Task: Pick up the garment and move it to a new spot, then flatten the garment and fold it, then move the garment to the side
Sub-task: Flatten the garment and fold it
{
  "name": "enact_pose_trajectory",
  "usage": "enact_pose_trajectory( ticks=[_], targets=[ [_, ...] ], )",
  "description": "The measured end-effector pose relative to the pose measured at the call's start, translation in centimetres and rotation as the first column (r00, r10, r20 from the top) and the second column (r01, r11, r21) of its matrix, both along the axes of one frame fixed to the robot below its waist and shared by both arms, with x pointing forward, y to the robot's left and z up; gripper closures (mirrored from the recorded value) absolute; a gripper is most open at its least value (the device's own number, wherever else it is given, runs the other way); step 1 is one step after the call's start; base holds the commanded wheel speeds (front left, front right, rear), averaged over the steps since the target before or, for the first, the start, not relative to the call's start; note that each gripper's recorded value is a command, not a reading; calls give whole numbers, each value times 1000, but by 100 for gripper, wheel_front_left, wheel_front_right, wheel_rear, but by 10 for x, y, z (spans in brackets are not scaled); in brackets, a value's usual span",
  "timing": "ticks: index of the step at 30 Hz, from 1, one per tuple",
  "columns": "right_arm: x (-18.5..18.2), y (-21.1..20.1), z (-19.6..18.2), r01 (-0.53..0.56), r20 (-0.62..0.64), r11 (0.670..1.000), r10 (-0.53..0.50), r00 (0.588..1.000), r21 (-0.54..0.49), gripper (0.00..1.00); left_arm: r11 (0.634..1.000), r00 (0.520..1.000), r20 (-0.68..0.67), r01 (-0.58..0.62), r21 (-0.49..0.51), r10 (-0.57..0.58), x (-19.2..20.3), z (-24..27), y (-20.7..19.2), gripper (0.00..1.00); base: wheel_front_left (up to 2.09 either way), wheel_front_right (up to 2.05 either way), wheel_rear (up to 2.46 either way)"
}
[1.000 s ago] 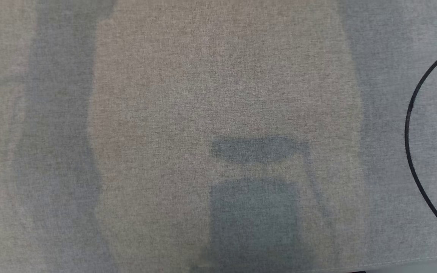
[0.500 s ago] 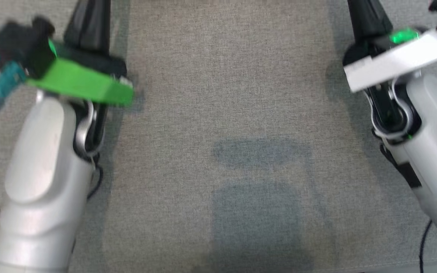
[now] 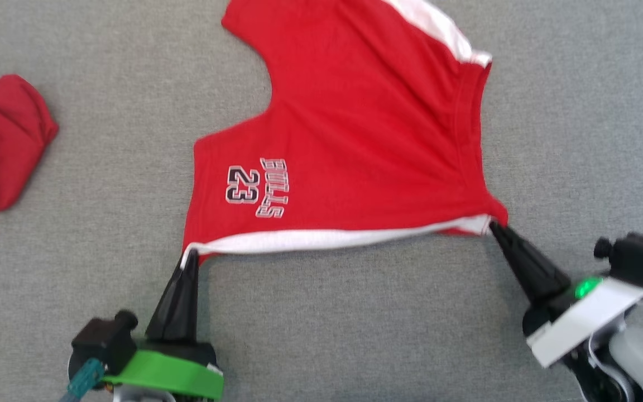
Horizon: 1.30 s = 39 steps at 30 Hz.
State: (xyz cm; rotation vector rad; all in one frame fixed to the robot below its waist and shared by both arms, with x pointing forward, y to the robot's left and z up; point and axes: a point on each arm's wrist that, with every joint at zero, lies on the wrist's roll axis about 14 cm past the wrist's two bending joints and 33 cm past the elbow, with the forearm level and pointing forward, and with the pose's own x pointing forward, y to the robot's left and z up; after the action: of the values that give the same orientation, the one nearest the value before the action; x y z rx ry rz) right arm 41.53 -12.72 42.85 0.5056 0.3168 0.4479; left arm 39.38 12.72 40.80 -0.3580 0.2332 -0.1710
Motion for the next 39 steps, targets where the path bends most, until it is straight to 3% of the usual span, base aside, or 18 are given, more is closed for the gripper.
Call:
enact_pose_trajectory(
  ticks=[5, 11, 17, 21, 26, 31, 39],
  targets=[
    [-65, 6, -1, -50, -87, 998, 53, 995, 29, 100, 994, 984, -153, -101, -51, 92, -60, -8, 8, 100, 0, 0, 0],
    [-69, 15, 35, -22, -10, 991, 23, 1000, 129, 100, 997, 996, -57, -65, -51, 62, -49, 41, 13, 100, 0, 0, 0],
    [-25, 35, 67, -23, 88, 972, 2, 996, 233, 100, 990, 993, 60, 91, 107, -98, 17, 95, 16, 100, 0, 0, 0],
    [12, 44, 73, -4, 103, 958, -27, 994, 288, 100, 950, 968, 60, 226, 215, -244, 71, 117, -1, 100, 0, 0, 0],
    [52, 38, 55, 61, 82, 963, -85, 993, 263, 100, 880, 934, 40, 319, 353, -355, 144, 134, -26, 100, 0, 0, 0],
    [73, 32, 38, 132, 40, 951, -149, 988, 279, 100, 836, 908, -41, 400, 376, -416, 198, 115, -56, 100, 0, 0, 0],
    [83, 11, 29, 249, 3, 916, -264, 965, 313, 100, 802, 891, -105, 444, 400, -441, 251, 80, -83, 100, 0, 0, 0]
  ],
)
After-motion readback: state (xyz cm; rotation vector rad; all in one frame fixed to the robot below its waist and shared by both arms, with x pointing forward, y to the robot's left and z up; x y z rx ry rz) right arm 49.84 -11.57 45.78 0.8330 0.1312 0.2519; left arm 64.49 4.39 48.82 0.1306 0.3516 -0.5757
